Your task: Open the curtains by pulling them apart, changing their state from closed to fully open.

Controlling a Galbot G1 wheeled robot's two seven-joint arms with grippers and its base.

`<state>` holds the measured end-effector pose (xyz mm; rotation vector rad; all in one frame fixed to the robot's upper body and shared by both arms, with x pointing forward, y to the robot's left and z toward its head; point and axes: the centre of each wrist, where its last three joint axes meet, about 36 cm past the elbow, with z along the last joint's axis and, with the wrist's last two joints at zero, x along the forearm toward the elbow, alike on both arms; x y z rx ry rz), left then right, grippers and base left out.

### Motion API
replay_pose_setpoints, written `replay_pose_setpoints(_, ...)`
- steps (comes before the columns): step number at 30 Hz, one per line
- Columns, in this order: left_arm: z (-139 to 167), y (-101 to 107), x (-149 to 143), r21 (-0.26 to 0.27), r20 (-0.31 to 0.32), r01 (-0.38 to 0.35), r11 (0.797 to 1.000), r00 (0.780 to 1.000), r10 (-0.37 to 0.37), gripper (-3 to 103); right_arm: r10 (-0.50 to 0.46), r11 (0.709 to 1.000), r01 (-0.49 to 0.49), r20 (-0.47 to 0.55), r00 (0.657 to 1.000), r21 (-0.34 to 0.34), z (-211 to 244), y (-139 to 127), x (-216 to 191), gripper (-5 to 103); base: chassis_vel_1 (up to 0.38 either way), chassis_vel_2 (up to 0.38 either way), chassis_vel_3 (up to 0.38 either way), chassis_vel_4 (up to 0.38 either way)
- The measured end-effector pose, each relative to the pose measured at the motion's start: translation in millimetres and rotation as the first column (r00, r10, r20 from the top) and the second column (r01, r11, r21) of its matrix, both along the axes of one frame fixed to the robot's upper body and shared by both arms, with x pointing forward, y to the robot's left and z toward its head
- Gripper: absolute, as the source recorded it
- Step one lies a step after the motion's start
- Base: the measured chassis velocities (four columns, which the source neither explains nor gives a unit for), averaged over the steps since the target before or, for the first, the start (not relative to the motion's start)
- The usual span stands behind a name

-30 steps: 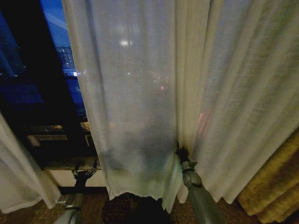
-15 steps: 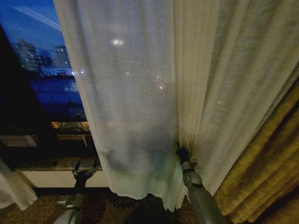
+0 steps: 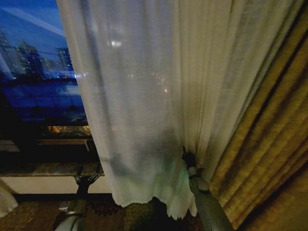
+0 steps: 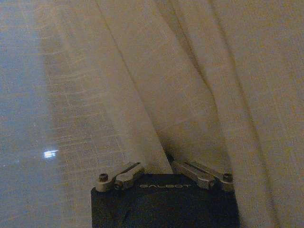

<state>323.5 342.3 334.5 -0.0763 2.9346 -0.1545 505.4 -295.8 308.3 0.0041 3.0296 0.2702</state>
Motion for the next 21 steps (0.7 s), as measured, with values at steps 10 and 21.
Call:
replay_pose_setpoints(10,0.0,-0.1,0.0,0.000,0.000,0.000,1.000,1.000,0.000,100,-0.030,0.999,0.031,0.019,0.999,-0.042,-1.0,-3.5,-0.9,0,-0.343,-0.326,0.340,0.332)
replay_pose_setpoints(21,0.0,0.2,0.0,0.000,0.000,-0.001,1.000,1.000,0.001,100,-0.035,0.993,0.035,0.003,0.999,-0.115,1.6,-3.2,7.6,0,-0.038,-0.047,0.046,0.034)
